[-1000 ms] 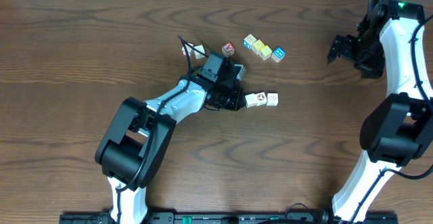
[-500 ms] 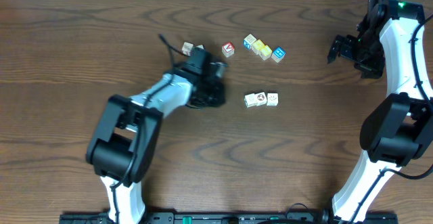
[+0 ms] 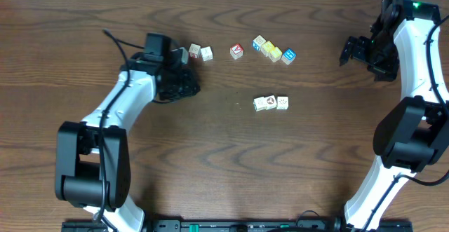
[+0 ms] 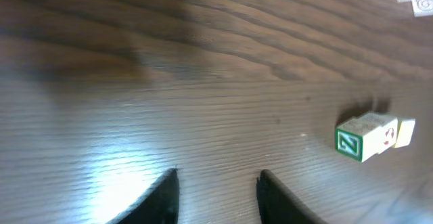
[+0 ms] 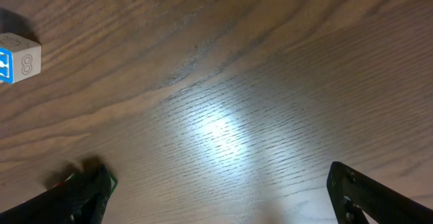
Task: Lift 3 blocks
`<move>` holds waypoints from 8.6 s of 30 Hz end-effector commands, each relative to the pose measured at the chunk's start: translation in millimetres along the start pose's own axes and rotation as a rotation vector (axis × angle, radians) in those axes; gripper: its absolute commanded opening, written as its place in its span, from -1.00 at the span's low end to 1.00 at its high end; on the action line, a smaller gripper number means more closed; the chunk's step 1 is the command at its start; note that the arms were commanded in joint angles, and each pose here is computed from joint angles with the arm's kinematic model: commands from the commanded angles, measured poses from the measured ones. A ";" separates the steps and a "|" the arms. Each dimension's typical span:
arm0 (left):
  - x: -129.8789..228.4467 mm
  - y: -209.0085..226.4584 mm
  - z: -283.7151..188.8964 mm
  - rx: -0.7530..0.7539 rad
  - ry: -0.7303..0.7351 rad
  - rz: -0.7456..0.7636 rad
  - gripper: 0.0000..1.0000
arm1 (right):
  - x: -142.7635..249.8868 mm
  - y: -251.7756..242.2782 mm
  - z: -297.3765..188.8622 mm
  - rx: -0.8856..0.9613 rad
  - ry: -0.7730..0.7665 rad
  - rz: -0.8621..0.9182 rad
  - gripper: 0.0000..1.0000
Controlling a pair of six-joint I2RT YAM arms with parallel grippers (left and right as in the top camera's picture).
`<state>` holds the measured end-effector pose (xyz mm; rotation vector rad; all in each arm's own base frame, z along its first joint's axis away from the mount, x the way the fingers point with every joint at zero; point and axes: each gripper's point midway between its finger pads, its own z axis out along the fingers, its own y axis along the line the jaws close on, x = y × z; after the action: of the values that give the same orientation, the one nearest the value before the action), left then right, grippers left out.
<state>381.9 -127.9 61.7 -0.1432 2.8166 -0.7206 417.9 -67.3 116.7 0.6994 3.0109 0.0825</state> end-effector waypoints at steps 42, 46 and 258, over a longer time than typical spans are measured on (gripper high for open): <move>-10.3 9.7 -8.7 -0.010 -0.027 -0.024 0.50 | 32.7 143.2 -15.9 -0.344 0.003 -0.153 0.98; -10.2 9.7 -8.7 -0.010 -0.026 -0.024 0.50 | 44.5 156.4 -6.1 -0.256 -0.020 -0.219 0.98; -7.0 10.7 -8.7 -0.014 -0.013 -0.030 0.51 | 118.4 193.5 104.4 -0.057 -0.049 -0.416 -0.97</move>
<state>381.7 -114.1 60.3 -0.2092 2.8268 -0.7128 405.8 158.9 21.2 0.0661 3.0210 0.1426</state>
